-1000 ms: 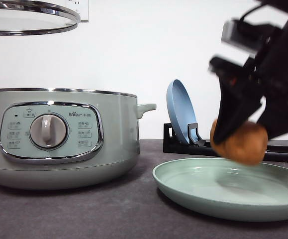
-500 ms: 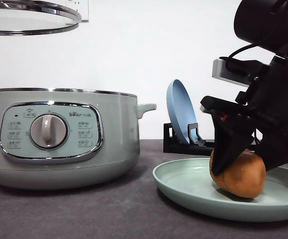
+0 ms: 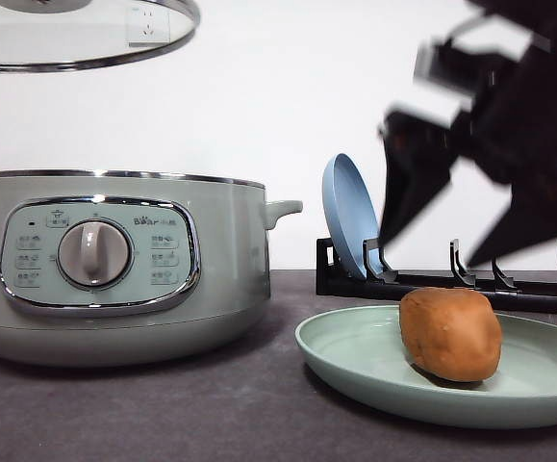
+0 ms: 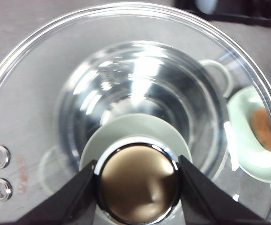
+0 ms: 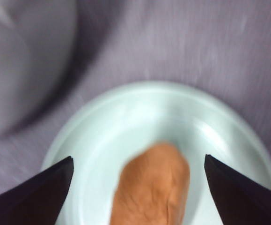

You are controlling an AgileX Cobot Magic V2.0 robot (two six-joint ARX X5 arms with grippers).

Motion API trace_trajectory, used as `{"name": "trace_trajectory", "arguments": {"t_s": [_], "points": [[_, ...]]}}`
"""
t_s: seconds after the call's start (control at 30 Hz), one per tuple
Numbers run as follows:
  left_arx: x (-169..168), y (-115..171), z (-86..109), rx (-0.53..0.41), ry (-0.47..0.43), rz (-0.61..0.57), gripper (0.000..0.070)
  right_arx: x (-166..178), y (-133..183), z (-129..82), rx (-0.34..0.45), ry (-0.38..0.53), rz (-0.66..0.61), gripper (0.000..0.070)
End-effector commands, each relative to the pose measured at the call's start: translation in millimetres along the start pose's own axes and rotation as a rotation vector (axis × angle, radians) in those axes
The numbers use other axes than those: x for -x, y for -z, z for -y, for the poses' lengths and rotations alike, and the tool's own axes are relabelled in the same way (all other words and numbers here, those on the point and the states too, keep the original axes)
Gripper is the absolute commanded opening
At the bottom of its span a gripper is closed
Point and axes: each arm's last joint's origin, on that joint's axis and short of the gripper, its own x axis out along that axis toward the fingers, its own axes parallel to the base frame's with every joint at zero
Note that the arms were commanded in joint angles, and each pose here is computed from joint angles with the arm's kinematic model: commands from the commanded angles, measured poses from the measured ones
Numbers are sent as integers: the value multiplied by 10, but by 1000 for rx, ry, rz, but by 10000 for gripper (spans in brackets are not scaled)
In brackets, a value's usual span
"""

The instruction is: Transfer potato from steamer to green plate

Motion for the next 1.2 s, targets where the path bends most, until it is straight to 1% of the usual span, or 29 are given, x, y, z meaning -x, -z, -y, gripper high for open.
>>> {"name": "trace_trajectory", "arguments": {"t_s": [0.0,0.2,0.3,0.43,0.73,0.8,1.17], "points": [[-45,-110,26,-17,11,39,0,96,-113,-41,33,-8,41,564],[-381,-226,76,-37,32,-15,0,457,-315,-120,74,-36,146,564],[-542,-269,96,-43,39,-42,0,583,-340,-136,81,-50,194,564],[-730,-303,115,-49,46,-81,0,682,-334,-131,87,-29,226,564],[-1044,-347,105,-50,36,-138,0,721,-315,-122,102,-11,224,564],[-1090,-355,97,-53,24,-142,0,721,-314,-121,102,-11,223,564],[-1254,-358,86,-50,24,-181,0,721,-316,-117,101,4,227,564]]}}
